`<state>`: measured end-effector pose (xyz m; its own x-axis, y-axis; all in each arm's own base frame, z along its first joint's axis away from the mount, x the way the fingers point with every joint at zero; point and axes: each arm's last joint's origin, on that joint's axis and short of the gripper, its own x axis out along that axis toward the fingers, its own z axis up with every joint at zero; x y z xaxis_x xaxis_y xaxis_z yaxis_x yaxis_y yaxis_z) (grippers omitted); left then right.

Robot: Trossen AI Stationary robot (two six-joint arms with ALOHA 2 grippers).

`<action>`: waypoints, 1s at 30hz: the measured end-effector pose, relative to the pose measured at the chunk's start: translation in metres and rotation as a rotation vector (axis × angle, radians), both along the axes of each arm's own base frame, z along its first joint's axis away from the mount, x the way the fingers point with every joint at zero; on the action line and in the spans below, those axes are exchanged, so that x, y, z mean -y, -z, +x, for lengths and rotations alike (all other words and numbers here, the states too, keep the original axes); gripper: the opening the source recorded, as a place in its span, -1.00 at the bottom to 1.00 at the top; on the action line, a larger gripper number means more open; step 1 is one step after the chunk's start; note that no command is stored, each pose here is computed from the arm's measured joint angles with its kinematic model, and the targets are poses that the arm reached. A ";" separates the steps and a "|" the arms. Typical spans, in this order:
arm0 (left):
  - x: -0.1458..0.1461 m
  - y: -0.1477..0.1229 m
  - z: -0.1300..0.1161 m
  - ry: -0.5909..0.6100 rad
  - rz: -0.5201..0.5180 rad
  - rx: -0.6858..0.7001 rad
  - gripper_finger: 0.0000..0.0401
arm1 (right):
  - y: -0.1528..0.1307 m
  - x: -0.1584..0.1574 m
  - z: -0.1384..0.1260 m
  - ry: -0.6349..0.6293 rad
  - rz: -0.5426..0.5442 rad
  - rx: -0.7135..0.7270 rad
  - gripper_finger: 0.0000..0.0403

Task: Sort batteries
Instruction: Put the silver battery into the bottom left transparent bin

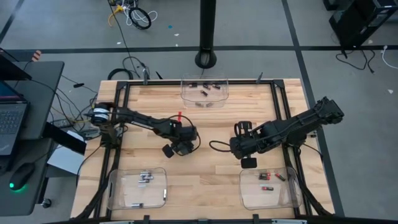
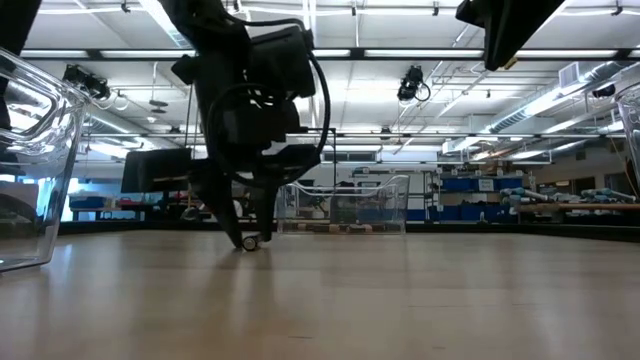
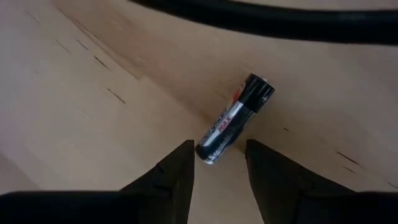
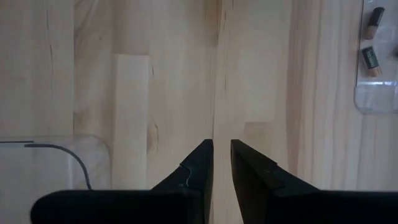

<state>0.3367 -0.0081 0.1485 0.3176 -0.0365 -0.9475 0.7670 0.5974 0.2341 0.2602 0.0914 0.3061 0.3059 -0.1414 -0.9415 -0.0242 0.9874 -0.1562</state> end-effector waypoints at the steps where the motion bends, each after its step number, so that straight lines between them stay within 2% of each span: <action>1: 0.000 0.002 0.001 0.000 0.000 -0.008 -0.23 | 0.000 0.000 0.000 0.000 -0.001 0.000 -0.67; 7: 0.001 0.006 0.002 0.003 -0.006 -0.028 -0.32 | 0.000 0.000 0.000 0.001 -0.007 -0.001 -0.67; 17: 0.015 0.007 -0.002 0.038 0.014 -0.057 -0.77 | 0.000 0.001 0.000 0.005 -0.020 0.003 -0.67; 25: 0.017 0.002 -0.006 -0.021 -0.011 -0.064 -0.79 | 0.000 0.002 -0.002 0.015 -0.045 -0.005 -0.67; 27: 0.016 -0.003 -0.010 -0.032 -0.021 -0.071 -0.79 | 0.000 0.003 -0.003 0.030 -0.074 -0.011 -0.67; 30: 0.014 -0.020 -0.011 -0.071 -0.057 -0.010 -0.79 | 0.001 0.005 -0.006 0.062 -0.109 -0.030 -0.67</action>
